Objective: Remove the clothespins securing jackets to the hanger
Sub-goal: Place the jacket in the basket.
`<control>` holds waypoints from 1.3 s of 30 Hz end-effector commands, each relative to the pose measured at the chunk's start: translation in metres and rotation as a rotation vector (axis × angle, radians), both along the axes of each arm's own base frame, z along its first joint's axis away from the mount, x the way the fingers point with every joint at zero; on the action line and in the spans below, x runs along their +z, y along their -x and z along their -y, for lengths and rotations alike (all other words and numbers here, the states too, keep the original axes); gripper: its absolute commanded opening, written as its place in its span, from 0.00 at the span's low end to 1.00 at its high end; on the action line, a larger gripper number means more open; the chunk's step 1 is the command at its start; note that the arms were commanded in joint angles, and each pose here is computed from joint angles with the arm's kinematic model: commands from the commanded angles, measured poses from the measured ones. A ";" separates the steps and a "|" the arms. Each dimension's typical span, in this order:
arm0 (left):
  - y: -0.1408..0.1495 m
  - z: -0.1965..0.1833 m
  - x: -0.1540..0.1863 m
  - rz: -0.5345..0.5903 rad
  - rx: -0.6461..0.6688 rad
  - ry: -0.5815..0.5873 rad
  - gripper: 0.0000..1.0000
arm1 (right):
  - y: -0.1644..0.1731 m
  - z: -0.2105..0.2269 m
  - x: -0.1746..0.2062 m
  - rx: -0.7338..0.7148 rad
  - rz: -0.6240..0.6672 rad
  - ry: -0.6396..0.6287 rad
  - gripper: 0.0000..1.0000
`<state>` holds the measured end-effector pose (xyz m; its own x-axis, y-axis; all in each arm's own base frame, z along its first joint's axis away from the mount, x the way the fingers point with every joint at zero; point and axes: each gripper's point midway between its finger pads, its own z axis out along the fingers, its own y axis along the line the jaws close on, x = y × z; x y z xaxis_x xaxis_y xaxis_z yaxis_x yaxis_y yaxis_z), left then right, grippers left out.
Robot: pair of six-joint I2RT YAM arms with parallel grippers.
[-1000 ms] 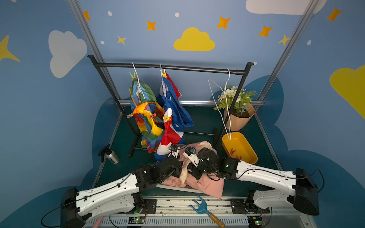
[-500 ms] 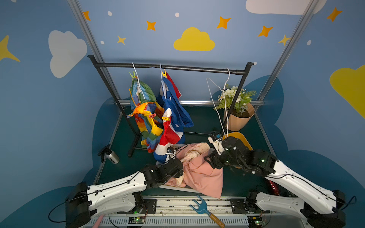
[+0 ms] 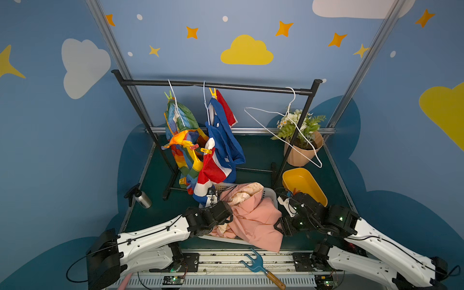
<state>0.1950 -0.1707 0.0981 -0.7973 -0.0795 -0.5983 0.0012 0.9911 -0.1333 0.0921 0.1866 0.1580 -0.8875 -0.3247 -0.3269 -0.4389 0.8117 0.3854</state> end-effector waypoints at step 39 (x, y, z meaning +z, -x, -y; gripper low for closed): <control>0.007 0.032 -0.044 -0.121 -0.070 -0.171 0.17 | -0.069 -0.032 -0.158 -0.074 -0.034 0.267 0.00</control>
